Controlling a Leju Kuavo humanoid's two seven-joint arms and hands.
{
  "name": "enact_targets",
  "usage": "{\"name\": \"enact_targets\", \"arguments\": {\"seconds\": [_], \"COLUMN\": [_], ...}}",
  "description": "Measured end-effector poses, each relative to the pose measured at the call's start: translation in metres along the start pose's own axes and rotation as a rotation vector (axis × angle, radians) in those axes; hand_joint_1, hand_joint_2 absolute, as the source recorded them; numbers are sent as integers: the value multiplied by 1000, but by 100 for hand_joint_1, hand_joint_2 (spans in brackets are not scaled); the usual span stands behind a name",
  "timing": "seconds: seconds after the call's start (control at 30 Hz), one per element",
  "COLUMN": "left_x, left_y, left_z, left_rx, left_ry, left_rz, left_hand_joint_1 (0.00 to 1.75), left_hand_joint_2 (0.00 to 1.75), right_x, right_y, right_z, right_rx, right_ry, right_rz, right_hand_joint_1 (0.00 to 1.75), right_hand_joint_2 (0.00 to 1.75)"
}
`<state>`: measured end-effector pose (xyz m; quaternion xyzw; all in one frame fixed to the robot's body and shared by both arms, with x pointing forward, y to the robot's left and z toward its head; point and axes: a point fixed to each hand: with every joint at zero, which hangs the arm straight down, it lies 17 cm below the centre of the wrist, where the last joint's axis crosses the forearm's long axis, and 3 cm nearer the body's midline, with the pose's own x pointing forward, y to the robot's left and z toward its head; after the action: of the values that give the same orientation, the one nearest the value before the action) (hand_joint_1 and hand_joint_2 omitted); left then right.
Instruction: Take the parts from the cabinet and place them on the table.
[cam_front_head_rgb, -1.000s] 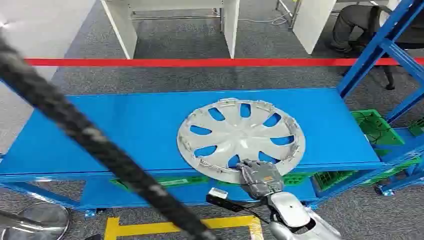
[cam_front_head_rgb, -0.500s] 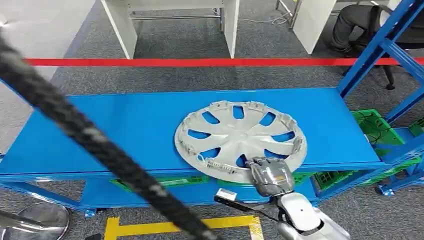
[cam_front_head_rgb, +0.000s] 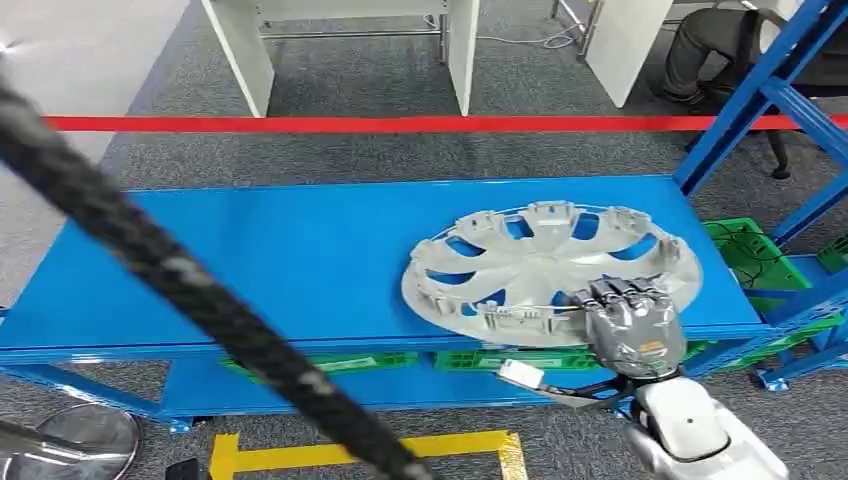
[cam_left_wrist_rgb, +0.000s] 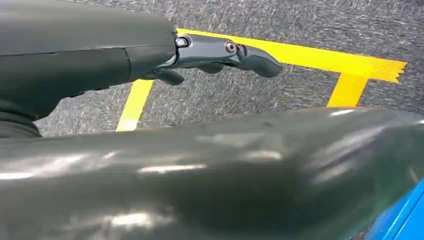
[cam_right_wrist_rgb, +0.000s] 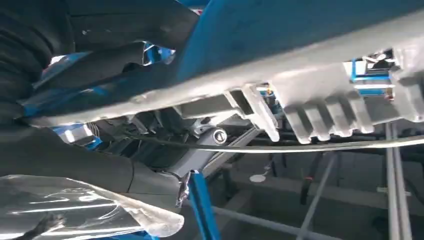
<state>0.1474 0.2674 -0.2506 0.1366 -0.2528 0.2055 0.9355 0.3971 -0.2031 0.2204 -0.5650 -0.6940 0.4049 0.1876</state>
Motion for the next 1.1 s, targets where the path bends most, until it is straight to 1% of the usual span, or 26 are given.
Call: {"name": "enact_targets", "arguments": {"seconds": [0.13, 0.33, 0.47, 0.57, 0.6, 0.8, 1.1], "left_x": [0, -1, -3, -3, -2, 12, 20], "left_y": [1, 3, 5, 4, 2, -3, -1], "left_z": [0, -1, -1, 0, 0, 0, -1], "left_rx": [0, 6, 9, -3, -16, -35, -17], "left_ry": [-1, 1, 4, -2, -12, -77, -112], "left_rz": [-4, -17, -34, -42, -45, -61, -83], "left_hand_joint_1": [0, 0, 0, 0, 0, 0, 0], "left_hand_joint_2": [0, 0, 0, 0, 175, 175, 175], "right_x": [-6, -9, -9, -6, -6, -3, 1], "right_y": [-2, -11, -20, -36, -42, -85, -127], "right_z": [1, -1, -4, -7, -9, -23, -31], "right_rx": [-5, -36, -59, -95, -111, -224, -327], "right_ry": [-8, -49, -104, -187, -205, -252, -235], "right_rz": [18, 39, 61, 94, 105, 152, 174], "right_hand_joint_1": [175, 175, 175, 175, 175, 175, 175], "right_hand_joint_2": [175, 175, 175, 175, 175, 175, 175]}}
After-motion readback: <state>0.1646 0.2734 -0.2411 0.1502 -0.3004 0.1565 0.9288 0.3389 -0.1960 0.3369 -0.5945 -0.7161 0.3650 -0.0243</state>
